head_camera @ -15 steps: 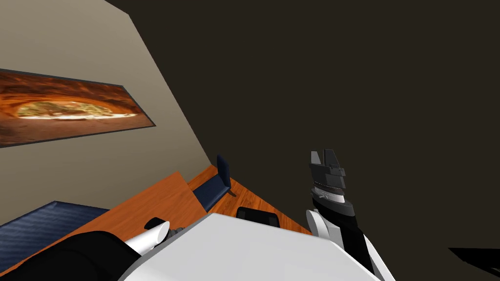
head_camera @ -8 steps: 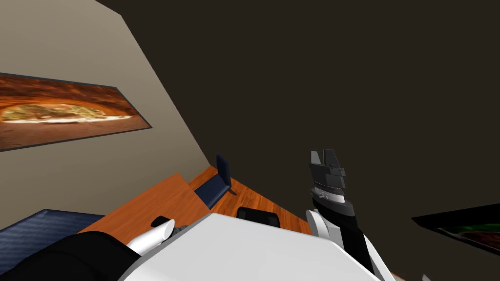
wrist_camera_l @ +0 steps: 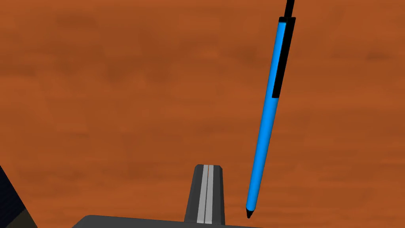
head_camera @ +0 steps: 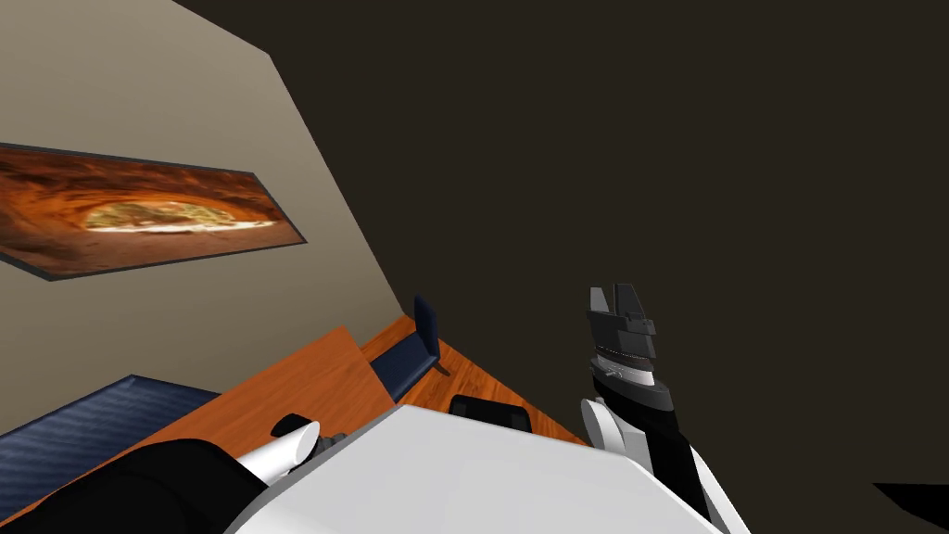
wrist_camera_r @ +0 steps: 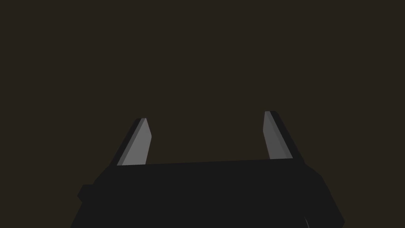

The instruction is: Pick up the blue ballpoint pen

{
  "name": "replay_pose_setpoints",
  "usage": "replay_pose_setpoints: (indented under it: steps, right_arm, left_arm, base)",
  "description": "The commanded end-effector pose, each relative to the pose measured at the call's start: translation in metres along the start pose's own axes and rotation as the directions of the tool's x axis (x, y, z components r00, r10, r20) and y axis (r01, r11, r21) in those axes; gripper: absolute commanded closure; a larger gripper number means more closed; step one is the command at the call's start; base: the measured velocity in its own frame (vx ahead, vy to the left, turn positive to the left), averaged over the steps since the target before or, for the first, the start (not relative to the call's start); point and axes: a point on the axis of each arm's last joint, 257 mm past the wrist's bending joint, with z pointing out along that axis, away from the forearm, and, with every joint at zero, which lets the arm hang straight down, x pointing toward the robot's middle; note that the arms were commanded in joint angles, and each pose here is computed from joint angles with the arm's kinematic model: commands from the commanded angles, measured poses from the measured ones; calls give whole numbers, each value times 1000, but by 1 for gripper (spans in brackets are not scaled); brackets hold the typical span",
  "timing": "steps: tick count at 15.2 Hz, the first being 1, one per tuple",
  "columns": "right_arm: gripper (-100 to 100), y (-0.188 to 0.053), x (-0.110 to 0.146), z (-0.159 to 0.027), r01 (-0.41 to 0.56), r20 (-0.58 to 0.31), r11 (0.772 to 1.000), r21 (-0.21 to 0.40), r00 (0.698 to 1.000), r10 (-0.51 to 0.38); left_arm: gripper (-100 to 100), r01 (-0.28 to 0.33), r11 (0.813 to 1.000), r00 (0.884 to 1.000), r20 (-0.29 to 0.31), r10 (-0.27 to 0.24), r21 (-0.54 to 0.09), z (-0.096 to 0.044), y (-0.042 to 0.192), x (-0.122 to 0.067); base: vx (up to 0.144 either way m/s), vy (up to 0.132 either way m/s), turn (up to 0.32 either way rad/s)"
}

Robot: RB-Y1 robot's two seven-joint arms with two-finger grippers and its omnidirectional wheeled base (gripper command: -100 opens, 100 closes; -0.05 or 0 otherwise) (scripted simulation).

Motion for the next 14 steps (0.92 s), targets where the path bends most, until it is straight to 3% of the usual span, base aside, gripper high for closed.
replay_pose_setpoints:
  steps: [1, 2, 3, 7, 8, 14]
  right_arm:
    - [0, 0, 0, 0, 0, 0, 1000, 0, 1000, 0]
    - [0, 0, 0, 0, 0, 0, 1000, 0, 1000, 0]
    - [0, 0, 0, 0, 0, 0, 1000, 0, 1000, 0]
    - [0, 0, 0, 0, 0, 0, 1000, 0, 1000, 0]
    - [0, 0, 0, 0, 0, 0, 1000, 0, 1000, 0]
    - [0, 0, 0, 0, 0, 0, 1000, 0, 1000, 0]
  left_arm:
    - [100, 0, 1000, 1000, 0, 0, 0, 0, 0, 0]
    - [-100, -7, 999, 1000, 21, 8, -51, -9, 28, -15]
    - [-100, -7, 999, 1000, 21, 8, -51, -9, 28, -15]
    - [-100, -19, 991, 997, 67, 28, -136, -31, 69, -42]
    - [-100, -5, 998, 999, 48, 8, -61, -23, 41, -26]
    - [-100, -20, 998, 1000, 15, 19, 64, -21, -18, -15]
  base:
    - [51, -22, 43]
    - [-69, 11, 96]
    - [-168, 37, 102]
    - [-190, 23, 10]
    - [-99, 25, -141]
    - [58, 70, 16]
